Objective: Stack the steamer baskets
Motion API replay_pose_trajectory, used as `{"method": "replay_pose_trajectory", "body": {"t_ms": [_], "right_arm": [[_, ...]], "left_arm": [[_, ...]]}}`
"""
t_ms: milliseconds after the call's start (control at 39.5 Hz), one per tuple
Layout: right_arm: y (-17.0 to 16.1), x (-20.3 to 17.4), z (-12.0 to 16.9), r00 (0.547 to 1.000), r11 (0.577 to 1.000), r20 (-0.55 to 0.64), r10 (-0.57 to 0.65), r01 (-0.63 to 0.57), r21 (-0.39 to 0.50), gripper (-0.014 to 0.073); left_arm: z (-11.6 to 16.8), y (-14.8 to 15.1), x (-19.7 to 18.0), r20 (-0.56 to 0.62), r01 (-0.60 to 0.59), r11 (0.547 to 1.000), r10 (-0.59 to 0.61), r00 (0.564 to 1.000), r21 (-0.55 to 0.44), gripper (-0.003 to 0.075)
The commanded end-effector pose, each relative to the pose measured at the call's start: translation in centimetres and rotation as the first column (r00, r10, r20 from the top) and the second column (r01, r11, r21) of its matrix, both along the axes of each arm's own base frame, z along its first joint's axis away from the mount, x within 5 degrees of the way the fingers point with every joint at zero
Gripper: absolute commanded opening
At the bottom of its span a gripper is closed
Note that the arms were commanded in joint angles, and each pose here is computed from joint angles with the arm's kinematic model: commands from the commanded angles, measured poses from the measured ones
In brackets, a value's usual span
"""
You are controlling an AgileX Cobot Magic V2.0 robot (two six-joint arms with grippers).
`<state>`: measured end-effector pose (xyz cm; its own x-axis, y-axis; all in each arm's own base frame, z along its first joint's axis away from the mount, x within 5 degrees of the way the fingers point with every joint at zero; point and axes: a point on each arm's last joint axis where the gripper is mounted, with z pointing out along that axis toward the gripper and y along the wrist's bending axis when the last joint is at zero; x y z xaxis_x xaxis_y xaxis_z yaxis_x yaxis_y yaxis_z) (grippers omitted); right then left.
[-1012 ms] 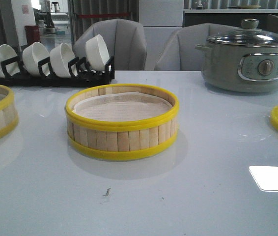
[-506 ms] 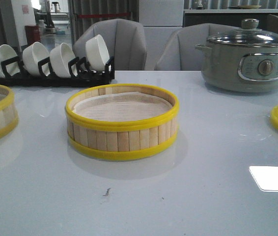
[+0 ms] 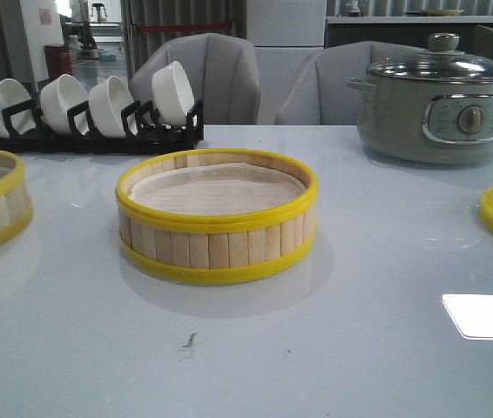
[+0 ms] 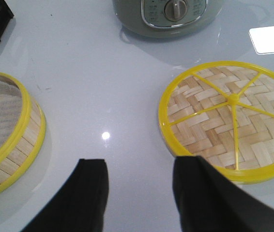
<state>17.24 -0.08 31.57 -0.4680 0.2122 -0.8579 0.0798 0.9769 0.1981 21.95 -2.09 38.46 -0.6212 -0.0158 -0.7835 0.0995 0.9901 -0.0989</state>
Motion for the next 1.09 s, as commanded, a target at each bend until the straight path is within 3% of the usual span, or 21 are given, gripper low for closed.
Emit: {"method": "replay_pose_trajectory", "body": {"t_ms": [0, 152, 228, 354, 708, 1062], "right_arm": [[-0.1, 0.3, 2.0, 0.992, 1.0, 0.126, -0.011, 0.012, -0.005, 0.0463], [-0.1, 0.3, 2.0, 0.992, 1.0, 0.125, -0.011, 0.012, -0.005, 0.0444], [-0.1, 0.3, 2.0, 0.992, 1.0, 0.125, -0.011, 0.012, -0.005, 0.0444], [-0.1, 0.3, 2.0, 0.992, 1.0, 0.125, -0.011, 0.012, -0.004, 0.0444], [-0.1, 0.2, 1.7, 0.995, 1.0, 0.095, -0.008, 0.008, -0.003, 0.0444], [-0.1, 0.2, 1.7, 0.996, 1.0, 0.094, -0.007, 0.008, -0.003, 0.0444]], "left_arm": [[1.4, -0.3, 0.5, 0.075, 0.016, 1.0, -0.015, 0.997, -0.016, 0.02], [0.3, -0.4, 1.9, 0.034, 0.017, 1.0, -0.016, 0.999, -0.016, 0.0428], [-0.4, -0.6, 2.7, 0.008, 0.017, 0.999, -0.016, 1.0, -0.035, 0.047], [-2.2, -1.1, 4.6, -0.061, 0.017, 0.996, -0.022, 0.998, -0.088, 0.0465], [-7.6, -3.3, 10.7, -0.187, 0.064, 0.996, -0.075, 0.979, -0.067, 0.0464], [-9.0, -4.0, 17.2, -0.234, 0.086, 0.996, -0.088, 0.968, -0.017, 0.0464]]}}
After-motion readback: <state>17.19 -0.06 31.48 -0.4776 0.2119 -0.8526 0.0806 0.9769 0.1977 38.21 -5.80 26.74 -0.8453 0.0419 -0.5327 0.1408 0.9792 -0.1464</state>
